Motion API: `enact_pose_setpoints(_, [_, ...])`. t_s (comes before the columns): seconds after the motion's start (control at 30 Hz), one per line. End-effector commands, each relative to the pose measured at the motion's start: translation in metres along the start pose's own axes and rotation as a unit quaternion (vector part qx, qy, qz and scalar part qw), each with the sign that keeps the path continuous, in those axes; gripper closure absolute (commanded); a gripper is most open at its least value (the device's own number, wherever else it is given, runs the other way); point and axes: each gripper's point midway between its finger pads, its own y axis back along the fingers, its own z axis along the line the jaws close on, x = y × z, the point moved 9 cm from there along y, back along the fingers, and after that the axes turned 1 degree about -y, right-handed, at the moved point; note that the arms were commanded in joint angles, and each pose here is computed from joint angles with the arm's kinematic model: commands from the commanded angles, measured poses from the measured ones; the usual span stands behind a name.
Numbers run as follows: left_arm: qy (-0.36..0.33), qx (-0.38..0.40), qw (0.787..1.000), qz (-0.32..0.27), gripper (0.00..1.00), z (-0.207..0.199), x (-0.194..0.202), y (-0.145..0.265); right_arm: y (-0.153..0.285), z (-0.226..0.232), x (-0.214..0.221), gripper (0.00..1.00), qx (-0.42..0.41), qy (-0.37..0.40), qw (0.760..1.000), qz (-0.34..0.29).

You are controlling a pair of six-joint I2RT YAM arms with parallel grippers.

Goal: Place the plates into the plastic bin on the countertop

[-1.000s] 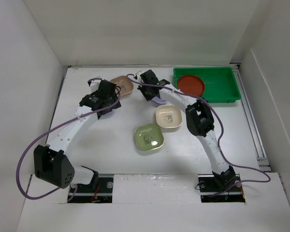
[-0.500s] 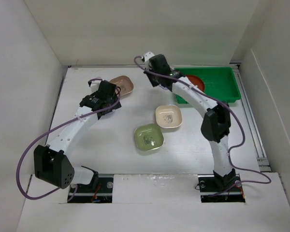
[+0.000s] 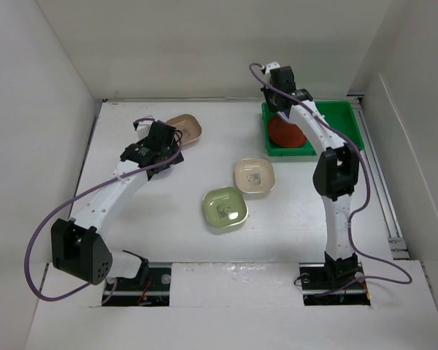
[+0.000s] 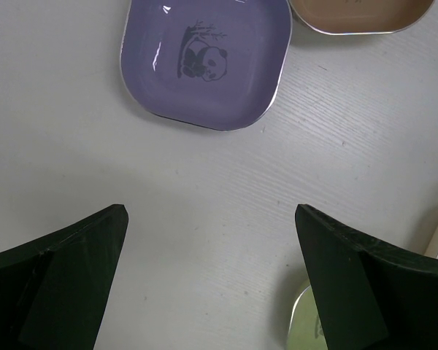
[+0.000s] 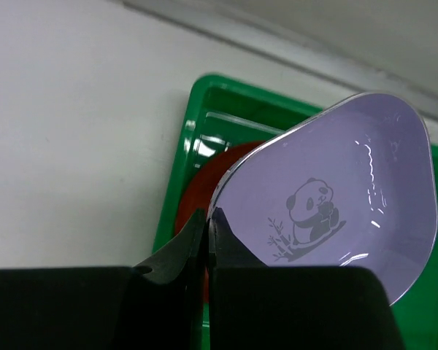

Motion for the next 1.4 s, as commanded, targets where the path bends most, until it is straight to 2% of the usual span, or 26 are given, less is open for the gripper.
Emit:
enact_pose_setpoints(0.0, [0.003,0.005,1.000,-0.009,0.00,0.003,-0.002,0.004,-0.008,0.007,0.009,1.00,-0.014,-0.001,1.000,0.013])
enact_pose_setpoints(0.13, [0.001,0.002,1.000,-0.006,0.00,0.004,0.000,0.003,-0.017,0.005,0.017,1.00,-0.006,-0.022,0.999,0.026])
enact_pose_setpoints(0.17, [0.001,0.002,1.000,-0.006,0.00,0.004,0.000,0.003,-0.019,0.004,0.020,0.94,-0.001,-0.021,0.999,0.031])
enact_pose_setpoints(0.2, [0.001,0.002,1.000,-0.006,0.00,0.004,0.000,0.003,-0.020,0.005,0.023,0.86,-0.001,-0.025,0.999,0.035])
enact_pose_setpoints(0.23, [0.001,0.002,1.000,-0.006,0.00,0.004,0.000,0.003,-0.016,0.004,0.022,0.74,0.003,-0.030,0.999,0.035])
enact_pose_setpoints(0.27, [0.001,0.002,1.000,-0.006,0.00,0.004,0.000,0.003,-0.016,0.004,0.022,0.39,0.003,-0.030,0.999,0.035])
enact_pose_setpoints(0.3, [0.001,0.002,1.000,-0.006,0.00,0.004,0.000,0.003,-0.011,0.003,0.020,0.31,0.004,-0.036,0.999,0.032])
enact_pose_setpoints(0.37, [-0.004,0.002,1.000,-0.006,0.00,0.004,0.000,0.003,0.007,0.005,0.012,0.26,0.005,-0.036,0.999,0.015])
enact_pose_setpoints(0.4, [-0.004,0.002,1.000,-0.006,0.00,0.004,0.000,0.003,0.015,0.001,0.010,0.16,0.019,-0.036,0.999,0.012])
enact_pose_setpoints(0.47, [-0.004,0.002,1.000,-0.006,0.00,0.004,0.000,0.003,0.045,0.014,-0.002,0.09,0.017,-0.036,0.999,-0.019])
enact_pose_setpoints(0.5, [-0.004,0.002,1.000,-0.006,0.00,0.004,0.000,0.003,0.056,0.019,-0.004,0.00,0.012,-0.034,0.999,-0.027])
enact_pose_setpoints(0.6, [-0.004,-0.002,1.000,-0.009,0.00,0.005,0.000,0.003,0.092,0.048,0.003,0.00,-0.043,-0.039,0.998,-0.026])
enact_pose_setpoints(0.7, [0.003,0.001,1.000,-0.012,0.00,0.003,-0.003,0.004,0.115,0.094,0.033,0.00,-0.087,-0.035,0.996,-0.013])
enact_pose_setpoints(0.77, [0.003,0.001,1.000,-0.012,0.00,0.003,-0.003,0.004,0.127,0.125,0.051,0.00,-0.097,-0.029,0.995,-0.002])
enact_pose_setpoints(0.8, [0.003,0.001,1.000,-0.012,0.00,0.003,-0.003,0.004,0.125,0.136,0.071,0.00,-0.095,-0.024,0.995,0.023])
enact_pose_setpoints(0.83, [0.003,0.001,1.000,-0.012,0.00,0.003,-0.003,0.004,0.132,0.151,0.077,0.04,-0.095,-0.047,0.994,0.024])
enact_pose_setpoints(0.97, [0.005,0.003,1.000,-0.016,0.00,0.004,-0.004,0.007,0.126,0.175,0.111,0.14,-0.088,-0.092,0.990,0.054])
enact_pose_setpoints(1.07, [0.007,0.006,1.000,-0.019,0.00,0.005,-0.005,0.009,0.116,0.194,0.129,0.17,-0.090,-0.111,0.987,0.072])
enact_pose_setpoints(1.37, [0.007,0.011,1.000,-0.026,0.00,0.007,-0.006,0.012,0.070,0.212,0.143,0.30,-0.082,-0.120,0.983,0.108])
